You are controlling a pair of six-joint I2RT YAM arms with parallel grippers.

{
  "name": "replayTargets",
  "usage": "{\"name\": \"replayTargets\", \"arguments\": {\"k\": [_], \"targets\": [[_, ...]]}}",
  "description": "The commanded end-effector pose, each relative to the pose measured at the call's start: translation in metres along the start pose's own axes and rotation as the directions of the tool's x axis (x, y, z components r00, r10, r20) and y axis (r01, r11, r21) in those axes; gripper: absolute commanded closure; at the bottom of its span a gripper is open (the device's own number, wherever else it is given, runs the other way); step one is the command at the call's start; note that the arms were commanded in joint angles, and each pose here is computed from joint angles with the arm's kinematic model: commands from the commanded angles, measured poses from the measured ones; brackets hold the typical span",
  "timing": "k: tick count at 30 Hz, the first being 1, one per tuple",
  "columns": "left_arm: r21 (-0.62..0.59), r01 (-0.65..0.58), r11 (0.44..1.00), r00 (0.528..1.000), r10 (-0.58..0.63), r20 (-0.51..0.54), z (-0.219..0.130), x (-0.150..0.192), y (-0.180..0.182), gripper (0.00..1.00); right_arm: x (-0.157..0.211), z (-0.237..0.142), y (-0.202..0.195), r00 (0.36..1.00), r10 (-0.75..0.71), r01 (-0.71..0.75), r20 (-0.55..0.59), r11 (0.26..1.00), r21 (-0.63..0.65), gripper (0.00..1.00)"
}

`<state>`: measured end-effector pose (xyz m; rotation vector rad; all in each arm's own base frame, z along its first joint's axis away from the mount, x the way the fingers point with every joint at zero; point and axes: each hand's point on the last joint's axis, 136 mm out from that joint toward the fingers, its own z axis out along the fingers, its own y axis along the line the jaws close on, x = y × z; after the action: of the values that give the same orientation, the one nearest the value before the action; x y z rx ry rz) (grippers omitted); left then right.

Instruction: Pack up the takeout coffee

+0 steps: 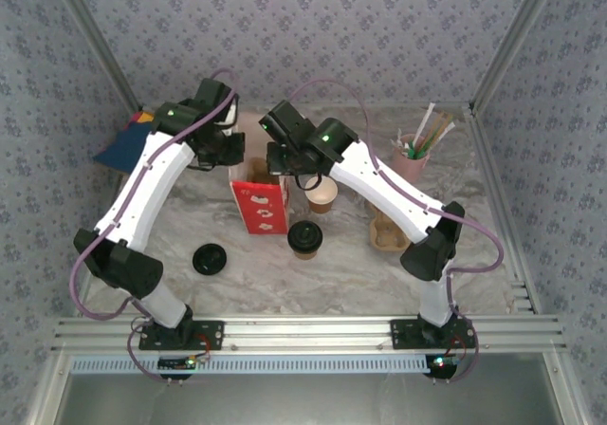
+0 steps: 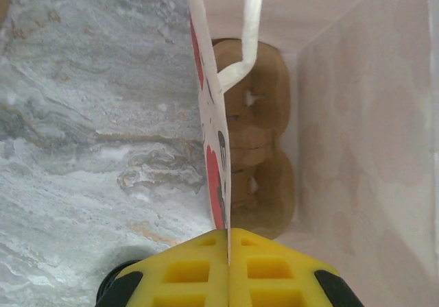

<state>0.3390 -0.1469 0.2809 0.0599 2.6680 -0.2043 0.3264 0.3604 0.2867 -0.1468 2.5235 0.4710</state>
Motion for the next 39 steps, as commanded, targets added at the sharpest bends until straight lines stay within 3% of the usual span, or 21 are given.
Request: {"name": "replayTargets", "arguments": {"k": [1, 12, 23, 24, 25, 26, 27, 28, 32, 39], "targets": [[-0.009, -0.032, 0.999, 0.998, 0.033, 0.052, -0.03, -0.01, 0.004, 0.99, -0.012, -0.014, 0.01, 0.999, -0.011, 0.012, 0.047, 1.0, -0.026, 1.0], [0.003, -0.042, 0.999, 0.994, 0.041, 0.103, -0.063, -0.021, 0.003, 0.99, -0.023, -0.037, 0.023, 0.996, 0.04, -0.032, 0.075, 0.995, -0.095, 1.0], [-0.006, -0.029, 1.0, 0.997, 0.029, 0.068, -0.056, -0.011, 0.008, 0.99, -0.013, -0.032, 0.024, 0.998, 0.045, -0.041, 0.039, 0.995, -0.09, 1.0], [-0.009, -0.028, 1.0, 0.998, 0.029, 0.06, -0.053, -0.009, 0.01, 0.96, -0.01, -0.03, 0.022, 0.999, 0.045, -0.043, 0.028, 0.996, -0.084, 0.98], [-0.017, -0.026, 1.0, 0.999, 0.027, 0.047, -0.047, -0.007, 0.012, 0.85, -0.008, -0.025, 0.021, 0.999, 0.044, -0.043, 0.02, 0.996, -0.078, 0.87], [-0.026, -0.024, 0.999, 0.999, 0.025, 0.035, -0.042, -0.004, 0.014, 0.68, -0.006, -0.022, 0.02, 0.999, 0.044, -0.043, 0.014, 0.996, -0.077, 0.72], [-0.038, -0.019, 0.999, 1.0, 0.02, 0.022, -0.036, -0.001, 0.018, 0.42, -0.002, -0.015, 0.018, 0.999, 0.046, -0.046, -0.003, 0.996, -0.071, 0.57], [-0.042, -0.013, 0.999, 1.0, 0.013, 0.012, -0.031, 0.002, 0.021, 0.29, 0.0, -0.009, 0.014, 0.999, 0.047, -0.047, -0.009, 0.997, -0.064, 0.51], [-0.046, 0.005, 0.999, 1.0, -0.006, -0.023, -0.018, 0.013, 0.027, 0.19, 0.007, 0.004, 0.01, 0.998, 0.057, -0.059, -0.039, 0.996, -0.059, 0.46], [-0.015, 0.014, 1.0, 1.0, -0.014, 0.007, -0.026, 0.006, 0.023, 0.18, 0.003, 0.004, 0.013, 0.998, 0.049, -0.051, -0.029, 0.996, -0.072, 0.41]]}}
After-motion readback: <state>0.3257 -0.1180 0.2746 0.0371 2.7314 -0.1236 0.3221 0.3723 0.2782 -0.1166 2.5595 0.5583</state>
